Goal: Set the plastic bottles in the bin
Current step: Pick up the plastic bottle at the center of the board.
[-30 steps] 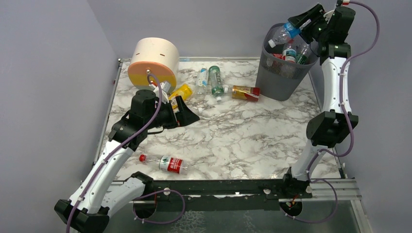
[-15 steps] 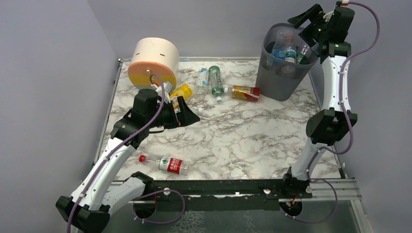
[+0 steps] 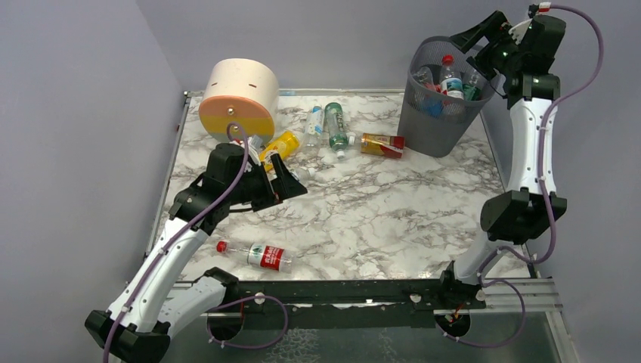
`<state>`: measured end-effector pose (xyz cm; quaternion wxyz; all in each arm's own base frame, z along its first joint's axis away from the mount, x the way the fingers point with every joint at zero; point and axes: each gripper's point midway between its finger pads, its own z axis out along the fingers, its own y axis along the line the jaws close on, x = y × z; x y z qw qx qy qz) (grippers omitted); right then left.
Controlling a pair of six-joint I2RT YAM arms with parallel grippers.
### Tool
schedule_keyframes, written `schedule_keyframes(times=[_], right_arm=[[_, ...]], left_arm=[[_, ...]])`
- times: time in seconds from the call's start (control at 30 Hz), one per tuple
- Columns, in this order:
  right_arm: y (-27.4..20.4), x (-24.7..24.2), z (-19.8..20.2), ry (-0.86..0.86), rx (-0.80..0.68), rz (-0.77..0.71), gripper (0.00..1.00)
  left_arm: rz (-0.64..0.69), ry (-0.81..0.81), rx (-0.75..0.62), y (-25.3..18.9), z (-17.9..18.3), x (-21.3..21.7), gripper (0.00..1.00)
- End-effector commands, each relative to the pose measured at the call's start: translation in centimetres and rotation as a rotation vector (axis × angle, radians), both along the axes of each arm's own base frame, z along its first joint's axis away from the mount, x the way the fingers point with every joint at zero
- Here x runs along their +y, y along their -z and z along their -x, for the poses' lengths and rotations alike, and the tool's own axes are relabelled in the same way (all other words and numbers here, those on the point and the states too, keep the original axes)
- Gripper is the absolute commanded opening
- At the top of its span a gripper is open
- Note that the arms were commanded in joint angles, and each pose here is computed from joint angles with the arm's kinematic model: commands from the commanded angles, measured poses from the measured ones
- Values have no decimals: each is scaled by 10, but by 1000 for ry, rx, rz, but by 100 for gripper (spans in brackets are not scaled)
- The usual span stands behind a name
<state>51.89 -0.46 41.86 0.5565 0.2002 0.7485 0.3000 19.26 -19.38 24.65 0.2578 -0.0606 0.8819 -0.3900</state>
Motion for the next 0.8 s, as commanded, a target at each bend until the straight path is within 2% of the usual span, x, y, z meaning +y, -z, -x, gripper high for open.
schedule_keyframes(times=[0.0, 0.27, 0.47, 0.63, 0.77], right_arm=[[-36, 36, 51, -153, -97, 33, 97], [-3, 159, 125, -440, -82, 90, 97], [69, 256, 199, -707, 6, 140, 97], [127, 308, 258, -890, 63, 199, 97], [157, 339, 307, -1027, 85, 190, 97]], left_arm=[[11, -119, 20, -6, 7, 16, 99], [43, -187, -4, -17, 11, 24, 99], [74, -236, -123, -44, 16, 37, 99], [100, -243, -212, -68, 21, 44, 99], [110, -233, -286, -90, 25, 47, 99]])
